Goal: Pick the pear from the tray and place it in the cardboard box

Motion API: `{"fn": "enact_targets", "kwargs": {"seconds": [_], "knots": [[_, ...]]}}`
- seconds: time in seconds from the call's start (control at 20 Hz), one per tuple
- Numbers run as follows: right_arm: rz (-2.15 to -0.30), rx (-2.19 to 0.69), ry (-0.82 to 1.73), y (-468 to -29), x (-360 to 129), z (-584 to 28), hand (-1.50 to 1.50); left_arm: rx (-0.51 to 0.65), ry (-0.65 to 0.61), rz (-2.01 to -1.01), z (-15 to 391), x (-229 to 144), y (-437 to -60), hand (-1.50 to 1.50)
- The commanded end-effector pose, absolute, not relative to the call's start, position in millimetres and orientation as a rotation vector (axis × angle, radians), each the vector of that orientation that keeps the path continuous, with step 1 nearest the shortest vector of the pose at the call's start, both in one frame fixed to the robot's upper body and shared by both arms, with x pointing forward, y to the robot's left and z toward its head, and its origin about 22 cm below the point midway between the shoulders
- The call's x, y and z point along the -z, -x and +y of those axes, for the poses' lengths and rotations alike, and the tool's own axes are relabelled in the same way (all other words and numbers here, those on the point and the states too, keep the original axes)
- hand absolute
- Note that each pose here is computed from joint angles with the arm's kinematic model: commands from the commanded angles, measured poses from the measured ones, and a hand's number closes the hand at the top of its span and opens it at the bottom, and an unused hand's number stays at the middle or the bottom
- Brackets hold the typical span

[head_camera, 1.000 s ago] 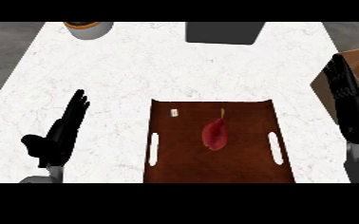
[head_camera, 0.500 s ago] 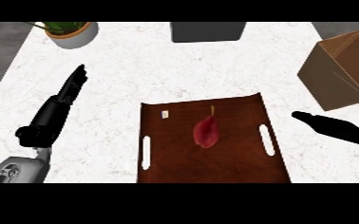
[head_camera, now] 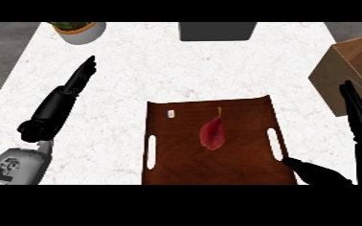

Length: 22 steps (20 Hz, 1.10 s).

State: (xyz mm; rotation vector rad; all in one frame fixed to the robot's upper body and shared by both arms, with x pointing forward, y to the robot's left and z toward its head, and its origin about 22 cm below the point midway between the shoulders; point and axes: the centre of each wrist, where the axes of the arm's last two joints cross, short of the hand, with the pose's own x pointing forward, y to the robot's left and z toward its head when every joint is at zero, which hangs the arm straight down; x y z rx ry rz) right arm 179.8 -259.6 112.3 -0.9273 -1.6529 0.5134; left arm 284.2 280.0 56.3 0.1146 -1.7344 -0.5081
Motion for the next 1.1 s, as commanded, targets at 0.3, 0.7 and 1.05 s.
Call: {"fn": "enact_targets", "kwargs": {"seconds": [0.3,0.7,1.05], "knots": [[-1.222,-0.966,0.964,-176.5,-146.7,-210.4,-1.5,0.548,-0.073,-1.757,267.1,-67.6,-296.7,0.0],[-0.972,-1.089,0.982,-210.6,-148.0,-138.3,-1.5,0.569,-0.075,-1.765,265.9,-80.4,-301.2,0.0],[-0.865,-1.117,0.922,-218.8,-131.8,-86.8,-1.5,0.549,-0.089,-1.755,268.7,-72.7,-301.4,0.0]]}}
